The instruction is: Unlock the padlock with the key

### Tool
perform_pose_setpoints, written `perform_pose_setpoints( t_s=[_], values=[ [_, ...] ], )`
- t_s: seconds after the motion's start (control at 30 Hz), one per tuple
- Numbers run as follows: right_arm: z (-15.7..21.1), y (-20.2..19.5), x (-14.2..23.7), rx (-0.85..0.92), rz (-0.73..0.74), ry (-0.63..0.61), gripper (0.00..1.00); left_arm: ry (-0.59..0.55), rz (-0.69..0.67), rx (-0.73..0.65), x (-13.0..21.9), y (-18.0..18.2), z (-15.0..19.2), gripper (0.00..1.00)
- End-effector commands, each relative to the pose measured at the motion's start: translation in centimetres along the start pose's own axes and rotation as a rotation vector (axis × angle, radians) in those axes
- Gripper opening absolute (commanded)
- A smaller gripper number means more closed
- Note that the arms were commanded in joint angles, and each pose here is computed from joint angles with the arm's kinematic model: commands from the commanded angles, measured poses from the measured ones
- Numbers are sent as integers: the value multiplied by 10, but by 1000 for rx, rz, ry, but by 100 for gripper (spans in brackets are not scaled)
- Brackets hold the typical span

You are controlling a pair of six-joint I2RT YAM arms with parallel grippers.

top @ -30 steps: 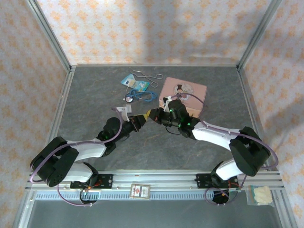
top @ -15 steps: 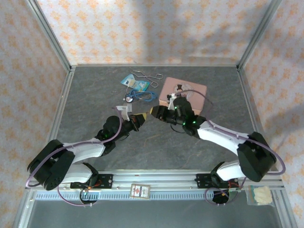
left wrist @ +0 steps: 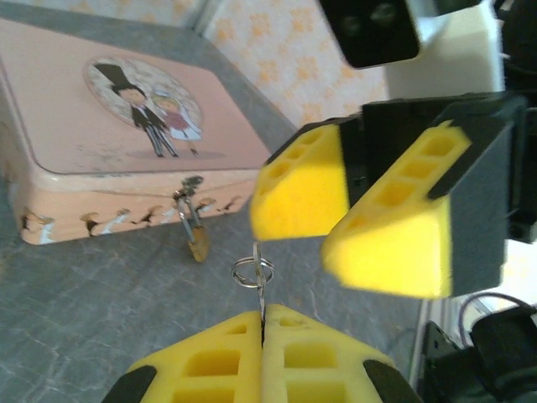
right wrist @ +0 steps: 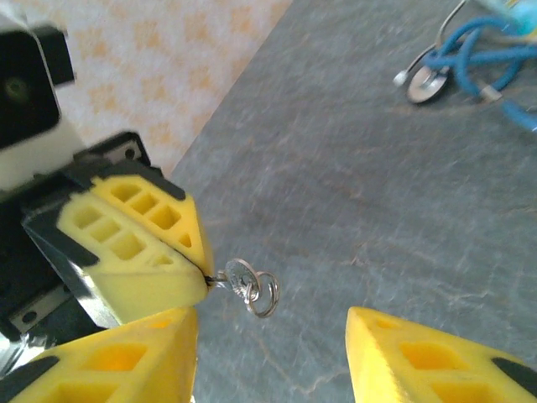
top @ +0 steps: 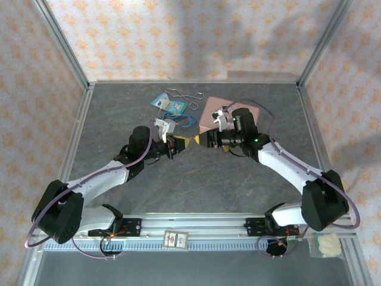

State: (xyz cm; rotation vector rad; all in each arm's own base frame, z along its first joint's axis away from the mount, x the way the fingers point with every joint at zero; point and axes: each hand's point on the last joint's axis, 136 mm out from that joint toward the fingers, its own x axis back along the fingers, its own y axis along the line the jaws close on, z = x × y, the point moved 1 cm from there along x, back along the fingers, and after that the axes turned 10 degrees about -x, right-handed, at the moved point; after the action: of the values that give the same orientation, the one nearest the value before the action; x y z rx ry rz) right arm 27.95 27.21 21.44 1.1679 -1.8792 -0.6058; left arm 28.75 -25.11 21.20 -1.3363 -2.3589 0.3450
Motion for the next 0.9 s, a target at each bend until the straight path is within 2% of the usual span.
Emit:
perform_pose_setpoints(
  t_s=[0.0,0.3,0.5,0.57,0.63,0.67,0.77,0.83,0.87],
  values=[
    [8,18,-1,68,-130,90,44,86,84,-22,-1,-12,12,0],
    [15,13,-10,57,-164,146,32,111,116,-15,-3,-15,14,0],
    [21,12,-11,41,-191,171,6,99,113,-9,-3,-16,10,0],
    [24,12,-11,35,-196,177,5,82,110,-8,-2,-16,6,0],
    [27,10,-11,26,-195,174,13,67,107,-6,-2,-17,3,0],
    [27,11,-11,24,-201,170,13,60,108,-5,-2,-17,1,0],
    [27,14,-10,13,-230,162,8,51,111,7,-3,-17,-1,0],
    [28,16,-10,9,-243,158,0,44,100,23,-5,-14,-1,0],
    [28,16,-9,9,-245,153,0,41,87,32,-5,-11,-2,0]
  ],
)
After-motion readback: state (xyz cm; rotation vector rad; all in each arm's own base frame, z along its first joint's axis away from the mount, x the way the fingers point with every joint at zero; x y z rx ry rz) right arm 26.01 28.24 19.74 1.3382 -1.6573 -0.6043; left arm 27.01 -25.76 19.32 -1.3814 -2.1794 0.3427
